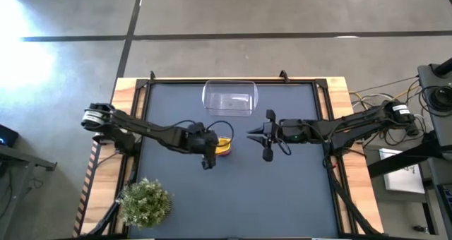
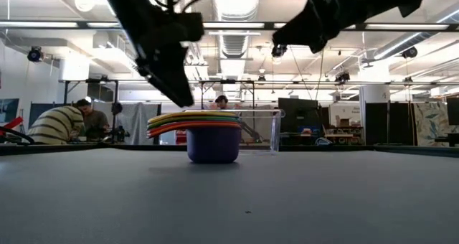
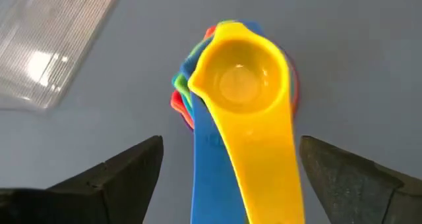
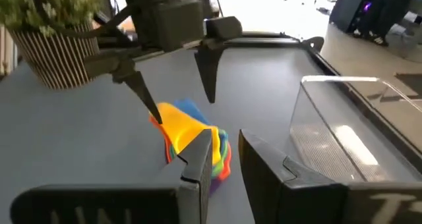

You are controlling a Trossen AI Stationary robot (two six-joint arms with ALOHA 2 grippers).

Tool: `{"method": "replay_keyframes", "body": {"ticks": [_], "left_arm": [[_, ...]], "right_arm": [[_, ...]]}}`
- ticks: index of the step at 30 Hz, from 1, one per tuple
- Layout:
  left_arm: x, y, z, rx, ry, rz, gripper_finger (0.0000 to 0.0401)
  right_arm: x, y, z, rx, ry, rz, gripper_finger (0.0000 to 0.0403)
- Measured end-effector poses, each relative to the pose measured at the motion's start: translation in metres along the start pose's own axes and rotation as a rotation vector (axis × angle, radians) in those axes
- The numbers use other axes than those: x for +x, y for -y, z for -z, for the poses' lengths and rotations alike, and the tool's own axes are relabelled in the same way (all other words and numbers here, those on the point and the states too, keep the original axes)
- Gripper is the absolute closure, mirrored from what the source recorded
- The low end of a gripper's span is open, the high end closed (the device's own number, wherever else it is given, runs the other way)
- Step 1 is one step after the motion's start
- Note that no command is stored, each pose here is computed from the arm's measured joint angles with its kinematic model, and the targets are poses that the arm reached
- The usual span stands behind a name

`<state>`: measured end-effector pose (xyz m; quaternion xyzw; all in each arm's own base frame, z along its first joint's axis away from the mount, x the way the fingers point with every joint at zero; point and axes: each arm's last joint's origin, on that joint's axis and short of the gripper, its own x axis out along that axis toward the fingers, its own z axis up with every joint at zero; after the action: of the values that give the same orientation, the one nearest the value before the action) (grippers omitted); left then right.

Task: Nest measuring cups in basket
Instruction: Stack the yellow measuring cup on top of the blue measuring cup

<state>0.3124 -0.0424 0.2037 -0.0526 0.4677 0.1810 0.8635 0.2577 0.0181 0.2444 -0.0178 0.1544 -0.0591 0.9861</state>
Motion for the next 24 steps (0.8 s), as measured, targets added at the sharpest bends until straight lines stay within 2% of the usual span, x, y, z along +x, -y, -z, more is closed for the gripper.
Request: {"method": "replay_keyframes", "body": {"ticks": [3,11,24], "left_arm": [[0.007,-0.002,0.002,-0.001,-0.062,-0.032,0.0063],[0.018,-0.001,0.004,0.0,-0.122,0.041,0.0063],[0.001,-0.004,-0.002,-0.032,-0.073,0.064,0.0063]], "right_arm": [[0.001,0.0,-0.001,0.001,0.007,-0.001,0.0339],[0.005,-0.001,0.002,0.013,-0.003,0.0,0.0335],[0.005,-0.001,0.002,0.021,-0.004,0.0,0.0332]]}}
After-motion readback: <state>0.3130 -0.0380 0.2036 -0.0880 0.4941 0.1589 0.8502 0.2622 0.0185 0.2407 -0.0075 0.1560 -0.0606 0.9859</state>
